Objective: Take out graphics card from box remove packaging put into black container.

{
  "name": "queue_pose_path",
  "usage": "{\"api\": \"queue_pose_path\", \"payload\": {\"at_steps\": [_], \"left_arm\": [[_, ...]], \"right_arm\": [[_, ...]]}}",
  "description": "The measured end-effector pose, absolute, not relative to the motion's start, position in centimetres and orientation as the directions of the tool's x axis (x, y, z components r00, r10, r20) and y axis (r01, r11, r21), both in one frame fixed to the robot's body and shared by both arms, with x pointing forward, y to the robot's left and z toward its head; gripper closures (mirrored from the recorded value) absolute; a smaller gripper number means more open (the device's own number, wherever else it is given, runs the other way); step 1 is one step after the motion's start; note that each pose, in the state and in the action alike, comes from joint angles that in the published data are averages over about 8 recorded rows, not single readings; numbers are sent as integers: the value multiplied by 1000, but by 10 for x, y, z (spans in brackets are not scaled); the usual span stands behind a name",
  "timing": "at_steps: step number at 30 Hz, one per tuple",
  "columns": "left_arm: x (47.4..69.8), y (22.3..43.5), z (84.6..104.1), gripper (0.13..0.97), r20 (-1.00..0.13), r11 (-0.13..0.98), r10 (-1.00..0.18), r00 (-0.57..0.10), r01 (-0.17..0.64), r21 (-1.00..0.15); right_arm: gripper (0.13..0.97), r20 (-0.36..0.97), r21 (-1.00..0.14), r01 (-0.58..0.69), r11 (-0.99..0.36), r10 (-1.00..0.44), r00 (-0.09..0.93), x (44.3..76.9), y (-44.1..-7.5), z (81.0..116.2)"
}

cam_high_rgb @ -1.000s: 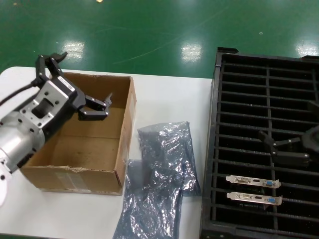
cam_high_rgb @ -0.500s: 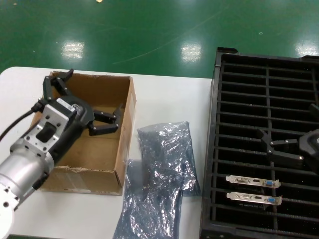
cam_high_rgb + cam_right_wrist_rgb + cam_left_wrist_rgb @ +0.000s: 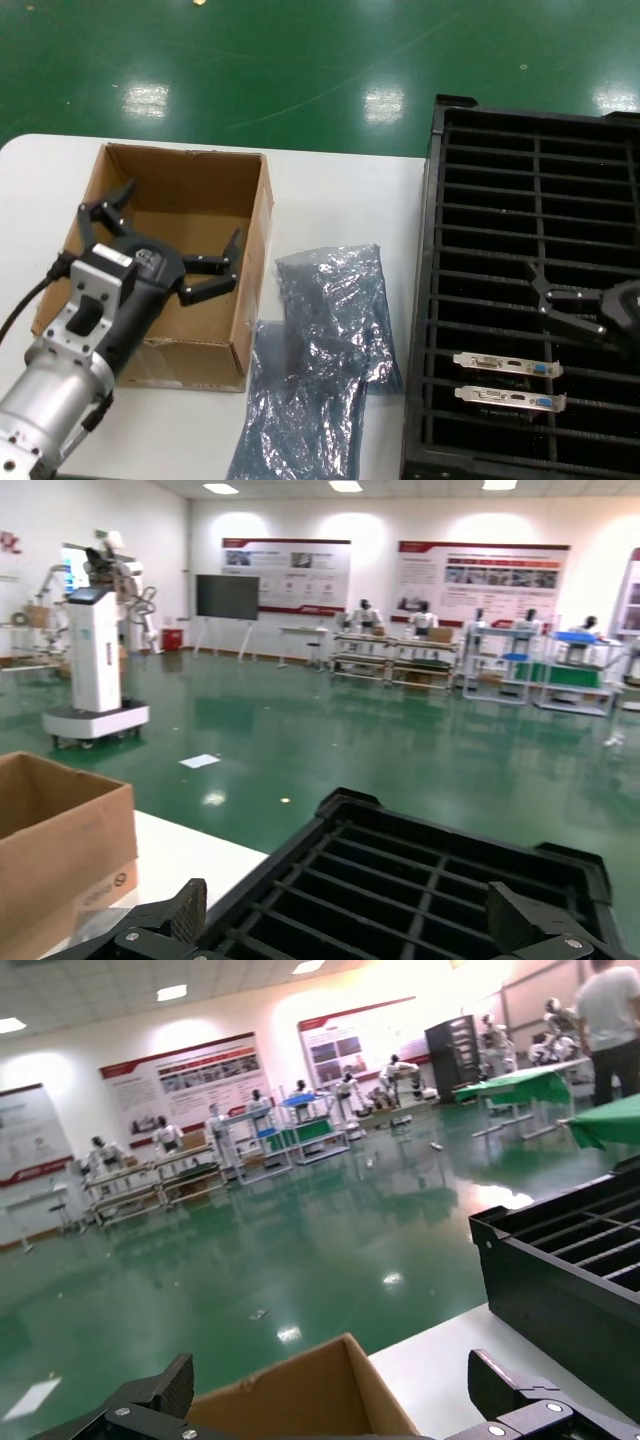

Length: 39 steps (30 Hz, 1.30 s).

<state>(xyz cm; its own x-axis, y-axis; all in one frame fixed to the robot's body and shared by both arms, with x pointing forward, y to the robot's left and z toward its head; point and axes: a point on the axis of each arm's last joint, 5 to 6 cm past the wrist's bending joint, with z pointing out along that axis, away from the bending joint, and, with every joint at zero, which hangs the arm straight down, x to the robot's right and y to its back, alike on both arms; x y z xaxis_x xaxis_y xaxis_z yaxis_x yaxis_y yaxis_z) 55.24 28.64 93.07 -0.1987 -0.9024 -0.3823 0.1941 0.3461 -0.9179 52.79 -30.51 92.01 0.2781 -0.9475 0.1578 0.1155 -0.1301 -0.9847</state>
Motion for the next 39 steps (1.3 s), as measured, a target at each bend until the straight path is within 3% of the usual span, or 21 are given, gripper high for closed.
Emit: {"api": "queue_pose_path", "payload": {"at_steps": [23,39], "left_arm": [[511,281,866,132,-115,111,-991,-70,57,-992],[508,281,862,132,-99,97,-993,-58,45,-994]], "right_arm": [[130,81,-996,45,-77,-994,74,512,-284,865],[130,77,-997,37,-75,-995,60,510,-283,862]]}}
